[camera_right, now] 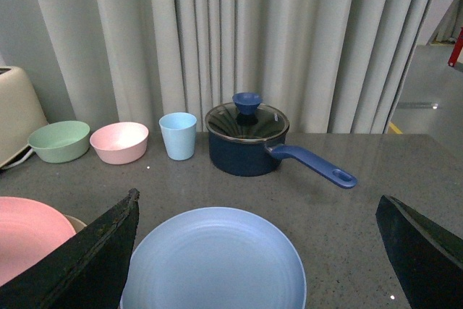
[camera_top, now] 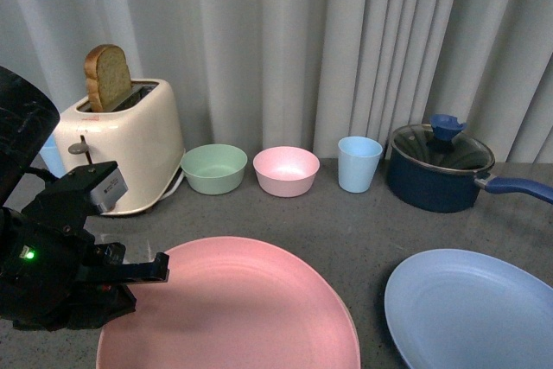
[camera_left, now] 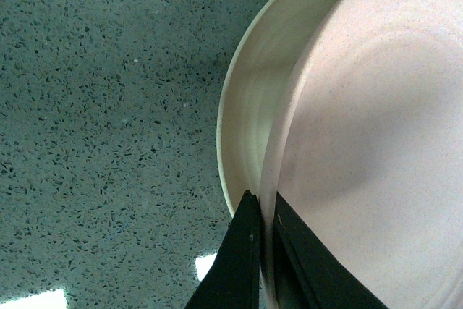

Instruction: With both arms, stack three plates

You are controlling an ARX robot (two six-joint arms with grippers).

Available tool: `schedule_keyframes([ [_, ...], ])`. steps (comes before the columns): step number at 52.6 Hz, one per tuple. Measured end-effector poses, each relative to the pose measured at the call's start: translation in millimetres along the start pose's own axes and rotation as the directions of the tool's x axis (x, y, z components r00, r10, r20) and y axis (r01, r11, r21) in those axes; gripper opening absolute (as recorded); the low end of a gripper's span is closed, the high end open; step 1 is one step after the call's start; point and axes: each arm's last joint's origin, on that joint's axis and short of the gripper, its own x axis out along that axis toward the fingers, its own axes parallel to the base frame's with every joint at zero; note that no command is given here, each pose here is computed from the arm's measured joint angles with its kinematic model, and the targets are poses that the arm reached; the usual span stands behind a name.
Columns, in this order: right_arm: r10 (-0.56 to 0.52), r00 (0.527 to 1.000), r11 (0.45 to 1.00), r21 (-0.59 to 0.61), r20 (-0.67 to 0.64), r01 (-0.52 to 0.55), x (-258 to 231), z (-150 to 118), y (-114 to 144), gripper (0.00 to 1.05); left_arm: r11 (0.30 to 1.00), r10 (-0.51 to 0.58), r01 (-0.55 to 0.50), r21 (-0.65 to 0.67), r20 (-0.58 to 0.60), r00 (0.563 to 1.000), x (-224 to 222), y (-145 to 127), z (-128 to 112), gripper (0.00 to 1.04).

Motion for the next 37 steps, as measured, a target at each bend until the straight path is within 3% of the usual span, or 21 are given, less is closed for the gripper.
schedule_keyframes([
  [28, 0.0, 1.0, 1.0, 0.0, 0.0, 0.0, 0.0, 0.0, 0.0, 0.97, 1.0, 0.019, -0.018, -0.007, 0.01, 1.0, 9.4, -3.6, 9.6, 0.03],
  [37, 0.0, 1.0, 1.0, 0.0, 0.0, 0.0, 0.0, 0.0, 0.0, 0.97, 0.999, 0.03, -0.029, -0.017, 0.025, 0.999, 8.1, -0.9, 12.1, 0.29],
])
